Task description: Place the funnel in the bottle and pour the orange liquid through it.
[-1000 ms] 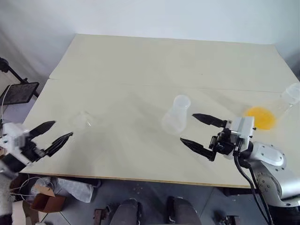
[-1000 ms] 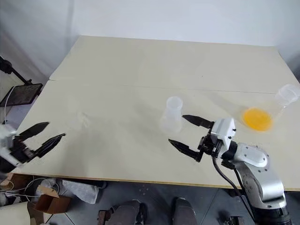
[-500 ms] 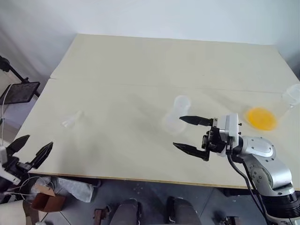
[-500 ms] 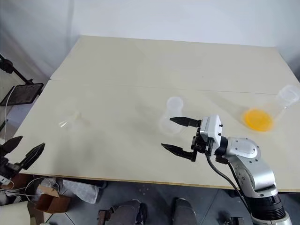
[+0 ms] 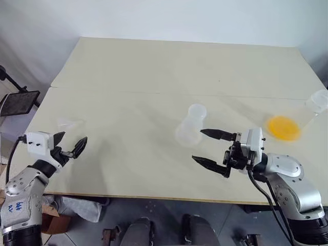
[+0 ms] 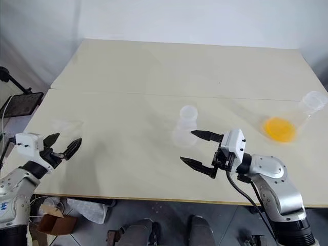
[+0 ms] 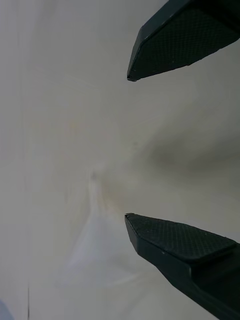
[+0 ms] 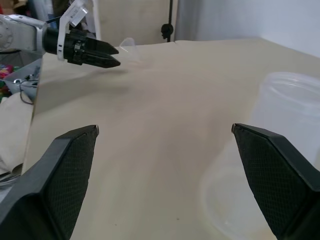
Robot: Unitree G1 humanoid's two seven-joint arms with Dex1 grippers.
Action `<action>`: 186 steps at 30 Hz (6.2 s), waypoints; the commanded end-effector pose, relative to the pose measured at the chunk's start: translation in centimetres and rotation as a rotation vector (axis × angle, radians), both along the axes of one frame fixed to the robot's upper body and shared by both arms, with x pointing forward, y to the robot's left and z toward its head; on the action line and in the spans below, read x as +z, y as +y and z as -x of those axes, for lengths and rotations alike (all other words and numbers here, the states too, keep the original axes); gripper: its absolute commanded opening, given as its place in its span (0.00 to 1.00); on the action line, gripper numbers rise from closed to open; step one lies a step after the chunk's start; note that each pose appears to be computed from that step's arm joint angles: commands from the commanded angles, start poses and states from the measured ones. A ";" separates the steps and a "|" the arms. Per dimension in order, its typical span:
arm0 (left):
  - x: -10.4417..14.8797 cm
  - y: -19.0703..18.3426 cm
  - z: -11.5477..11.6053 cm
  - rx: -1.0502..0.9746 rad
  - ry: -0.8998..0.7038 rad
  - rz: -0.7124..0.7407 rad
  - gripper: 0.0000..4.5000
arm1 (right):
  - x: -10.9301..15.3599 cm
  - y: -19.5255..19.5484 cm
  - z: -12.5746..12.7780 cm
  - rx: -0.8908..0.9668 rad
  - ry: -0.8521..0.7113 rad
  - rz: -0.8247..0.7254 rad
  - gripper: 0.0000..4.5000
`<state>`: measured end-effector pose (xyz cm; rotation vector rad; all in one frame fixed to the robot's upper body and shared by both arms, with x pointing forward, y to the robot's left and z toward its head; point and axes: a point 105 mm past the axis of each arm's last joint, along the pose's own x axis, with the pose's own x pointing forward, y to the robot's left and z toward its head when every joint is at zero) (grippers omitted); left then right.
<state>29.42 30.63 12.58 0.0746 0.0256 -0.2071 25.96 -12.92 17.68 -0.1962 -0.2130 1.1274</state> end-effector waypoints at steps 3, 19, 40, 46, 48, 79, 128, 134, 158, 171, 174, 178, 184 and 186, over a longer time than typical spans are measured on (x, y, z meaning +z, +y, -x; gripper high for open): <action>0.1 0.2 0.2 -0.012 -0.008 -0.027 1.00 | 1.2 -0.3 0.5 -0.022 -0.058 -0.002 1.00; 1.8 3.6 1.3 0.113 -0.095 0.047 1.00 | 1.0 -0.5 0.7 -0.045 -0.061 -0.009 1.00; 3.0 5.5 1.8 0.153 -0.087 -0.017 1.00 | 1.5 -0.8 -0.4 -0.080 -0.101 -0.040 1.00; 4.2 5.1 -0.7 0.107 -0.094 -0.050 1.00 | 1.1 -1.0 0.1 -0.096 -0.089 -0.037 1.00; 4.4 5.0 -1.9 0.097 -0.092 -0.060 1.00 | 1.1 -1.0 0.1 -0.100 -0.089 -0.038 1.00; 3.3 4.8 -8.1 -0.028 -0.005 0.065 1.00 | 1.2 -1.5 0.5 -0.166 -0.105 -0.039 1.00; 0.2 -2.9 -12.6 -0.200 0.281 -0.070 0.06 | 1.3 -1.4 0.7 -0.243 -0.132 -0.076 1.00; 1.4 -3.2 -12.1 -0.289 0.222 -0.093 0.02 | 1.4 -1.4 0.7 -0.242 -0.135 -0.074 1.00; 0.3 -5.4 -3.5 -1.060 0.313 -0.652 0.02 | 0.9 -3.0 4.6 -0.208 -0.018 0.009 1.00; 1.4 -4.9 -3.5 -0.966 0.206 -0.587 0.78 | 0.8 -2.6 4.2 -0.214 -0.019 -0.008 1.00; 2.2 -4.5 -2.3 -0.950 0.168 -0.589 0.78 | 0.7 -2.5 4.0 -0.211 -0.018 -0.011 1.00; 3.2 -4.6 -0.3 -0.936 0.135 -0.549 0.78 | 0.6 -2.4 3.8 -0.202 -0.018 -0.016 1.00; 4.1 -5.9 2.4 -0.839 0.101 -0.410 0.78 | 0.6 -2.0 2.9 -0.155 -0.021 -0.020 1.00; 4.2 -6.4 2.8 -0.792 0.101 -0.356 0.78 | 0.5 -1.9 2.7 -0.143 -0.022 -0.021 1.00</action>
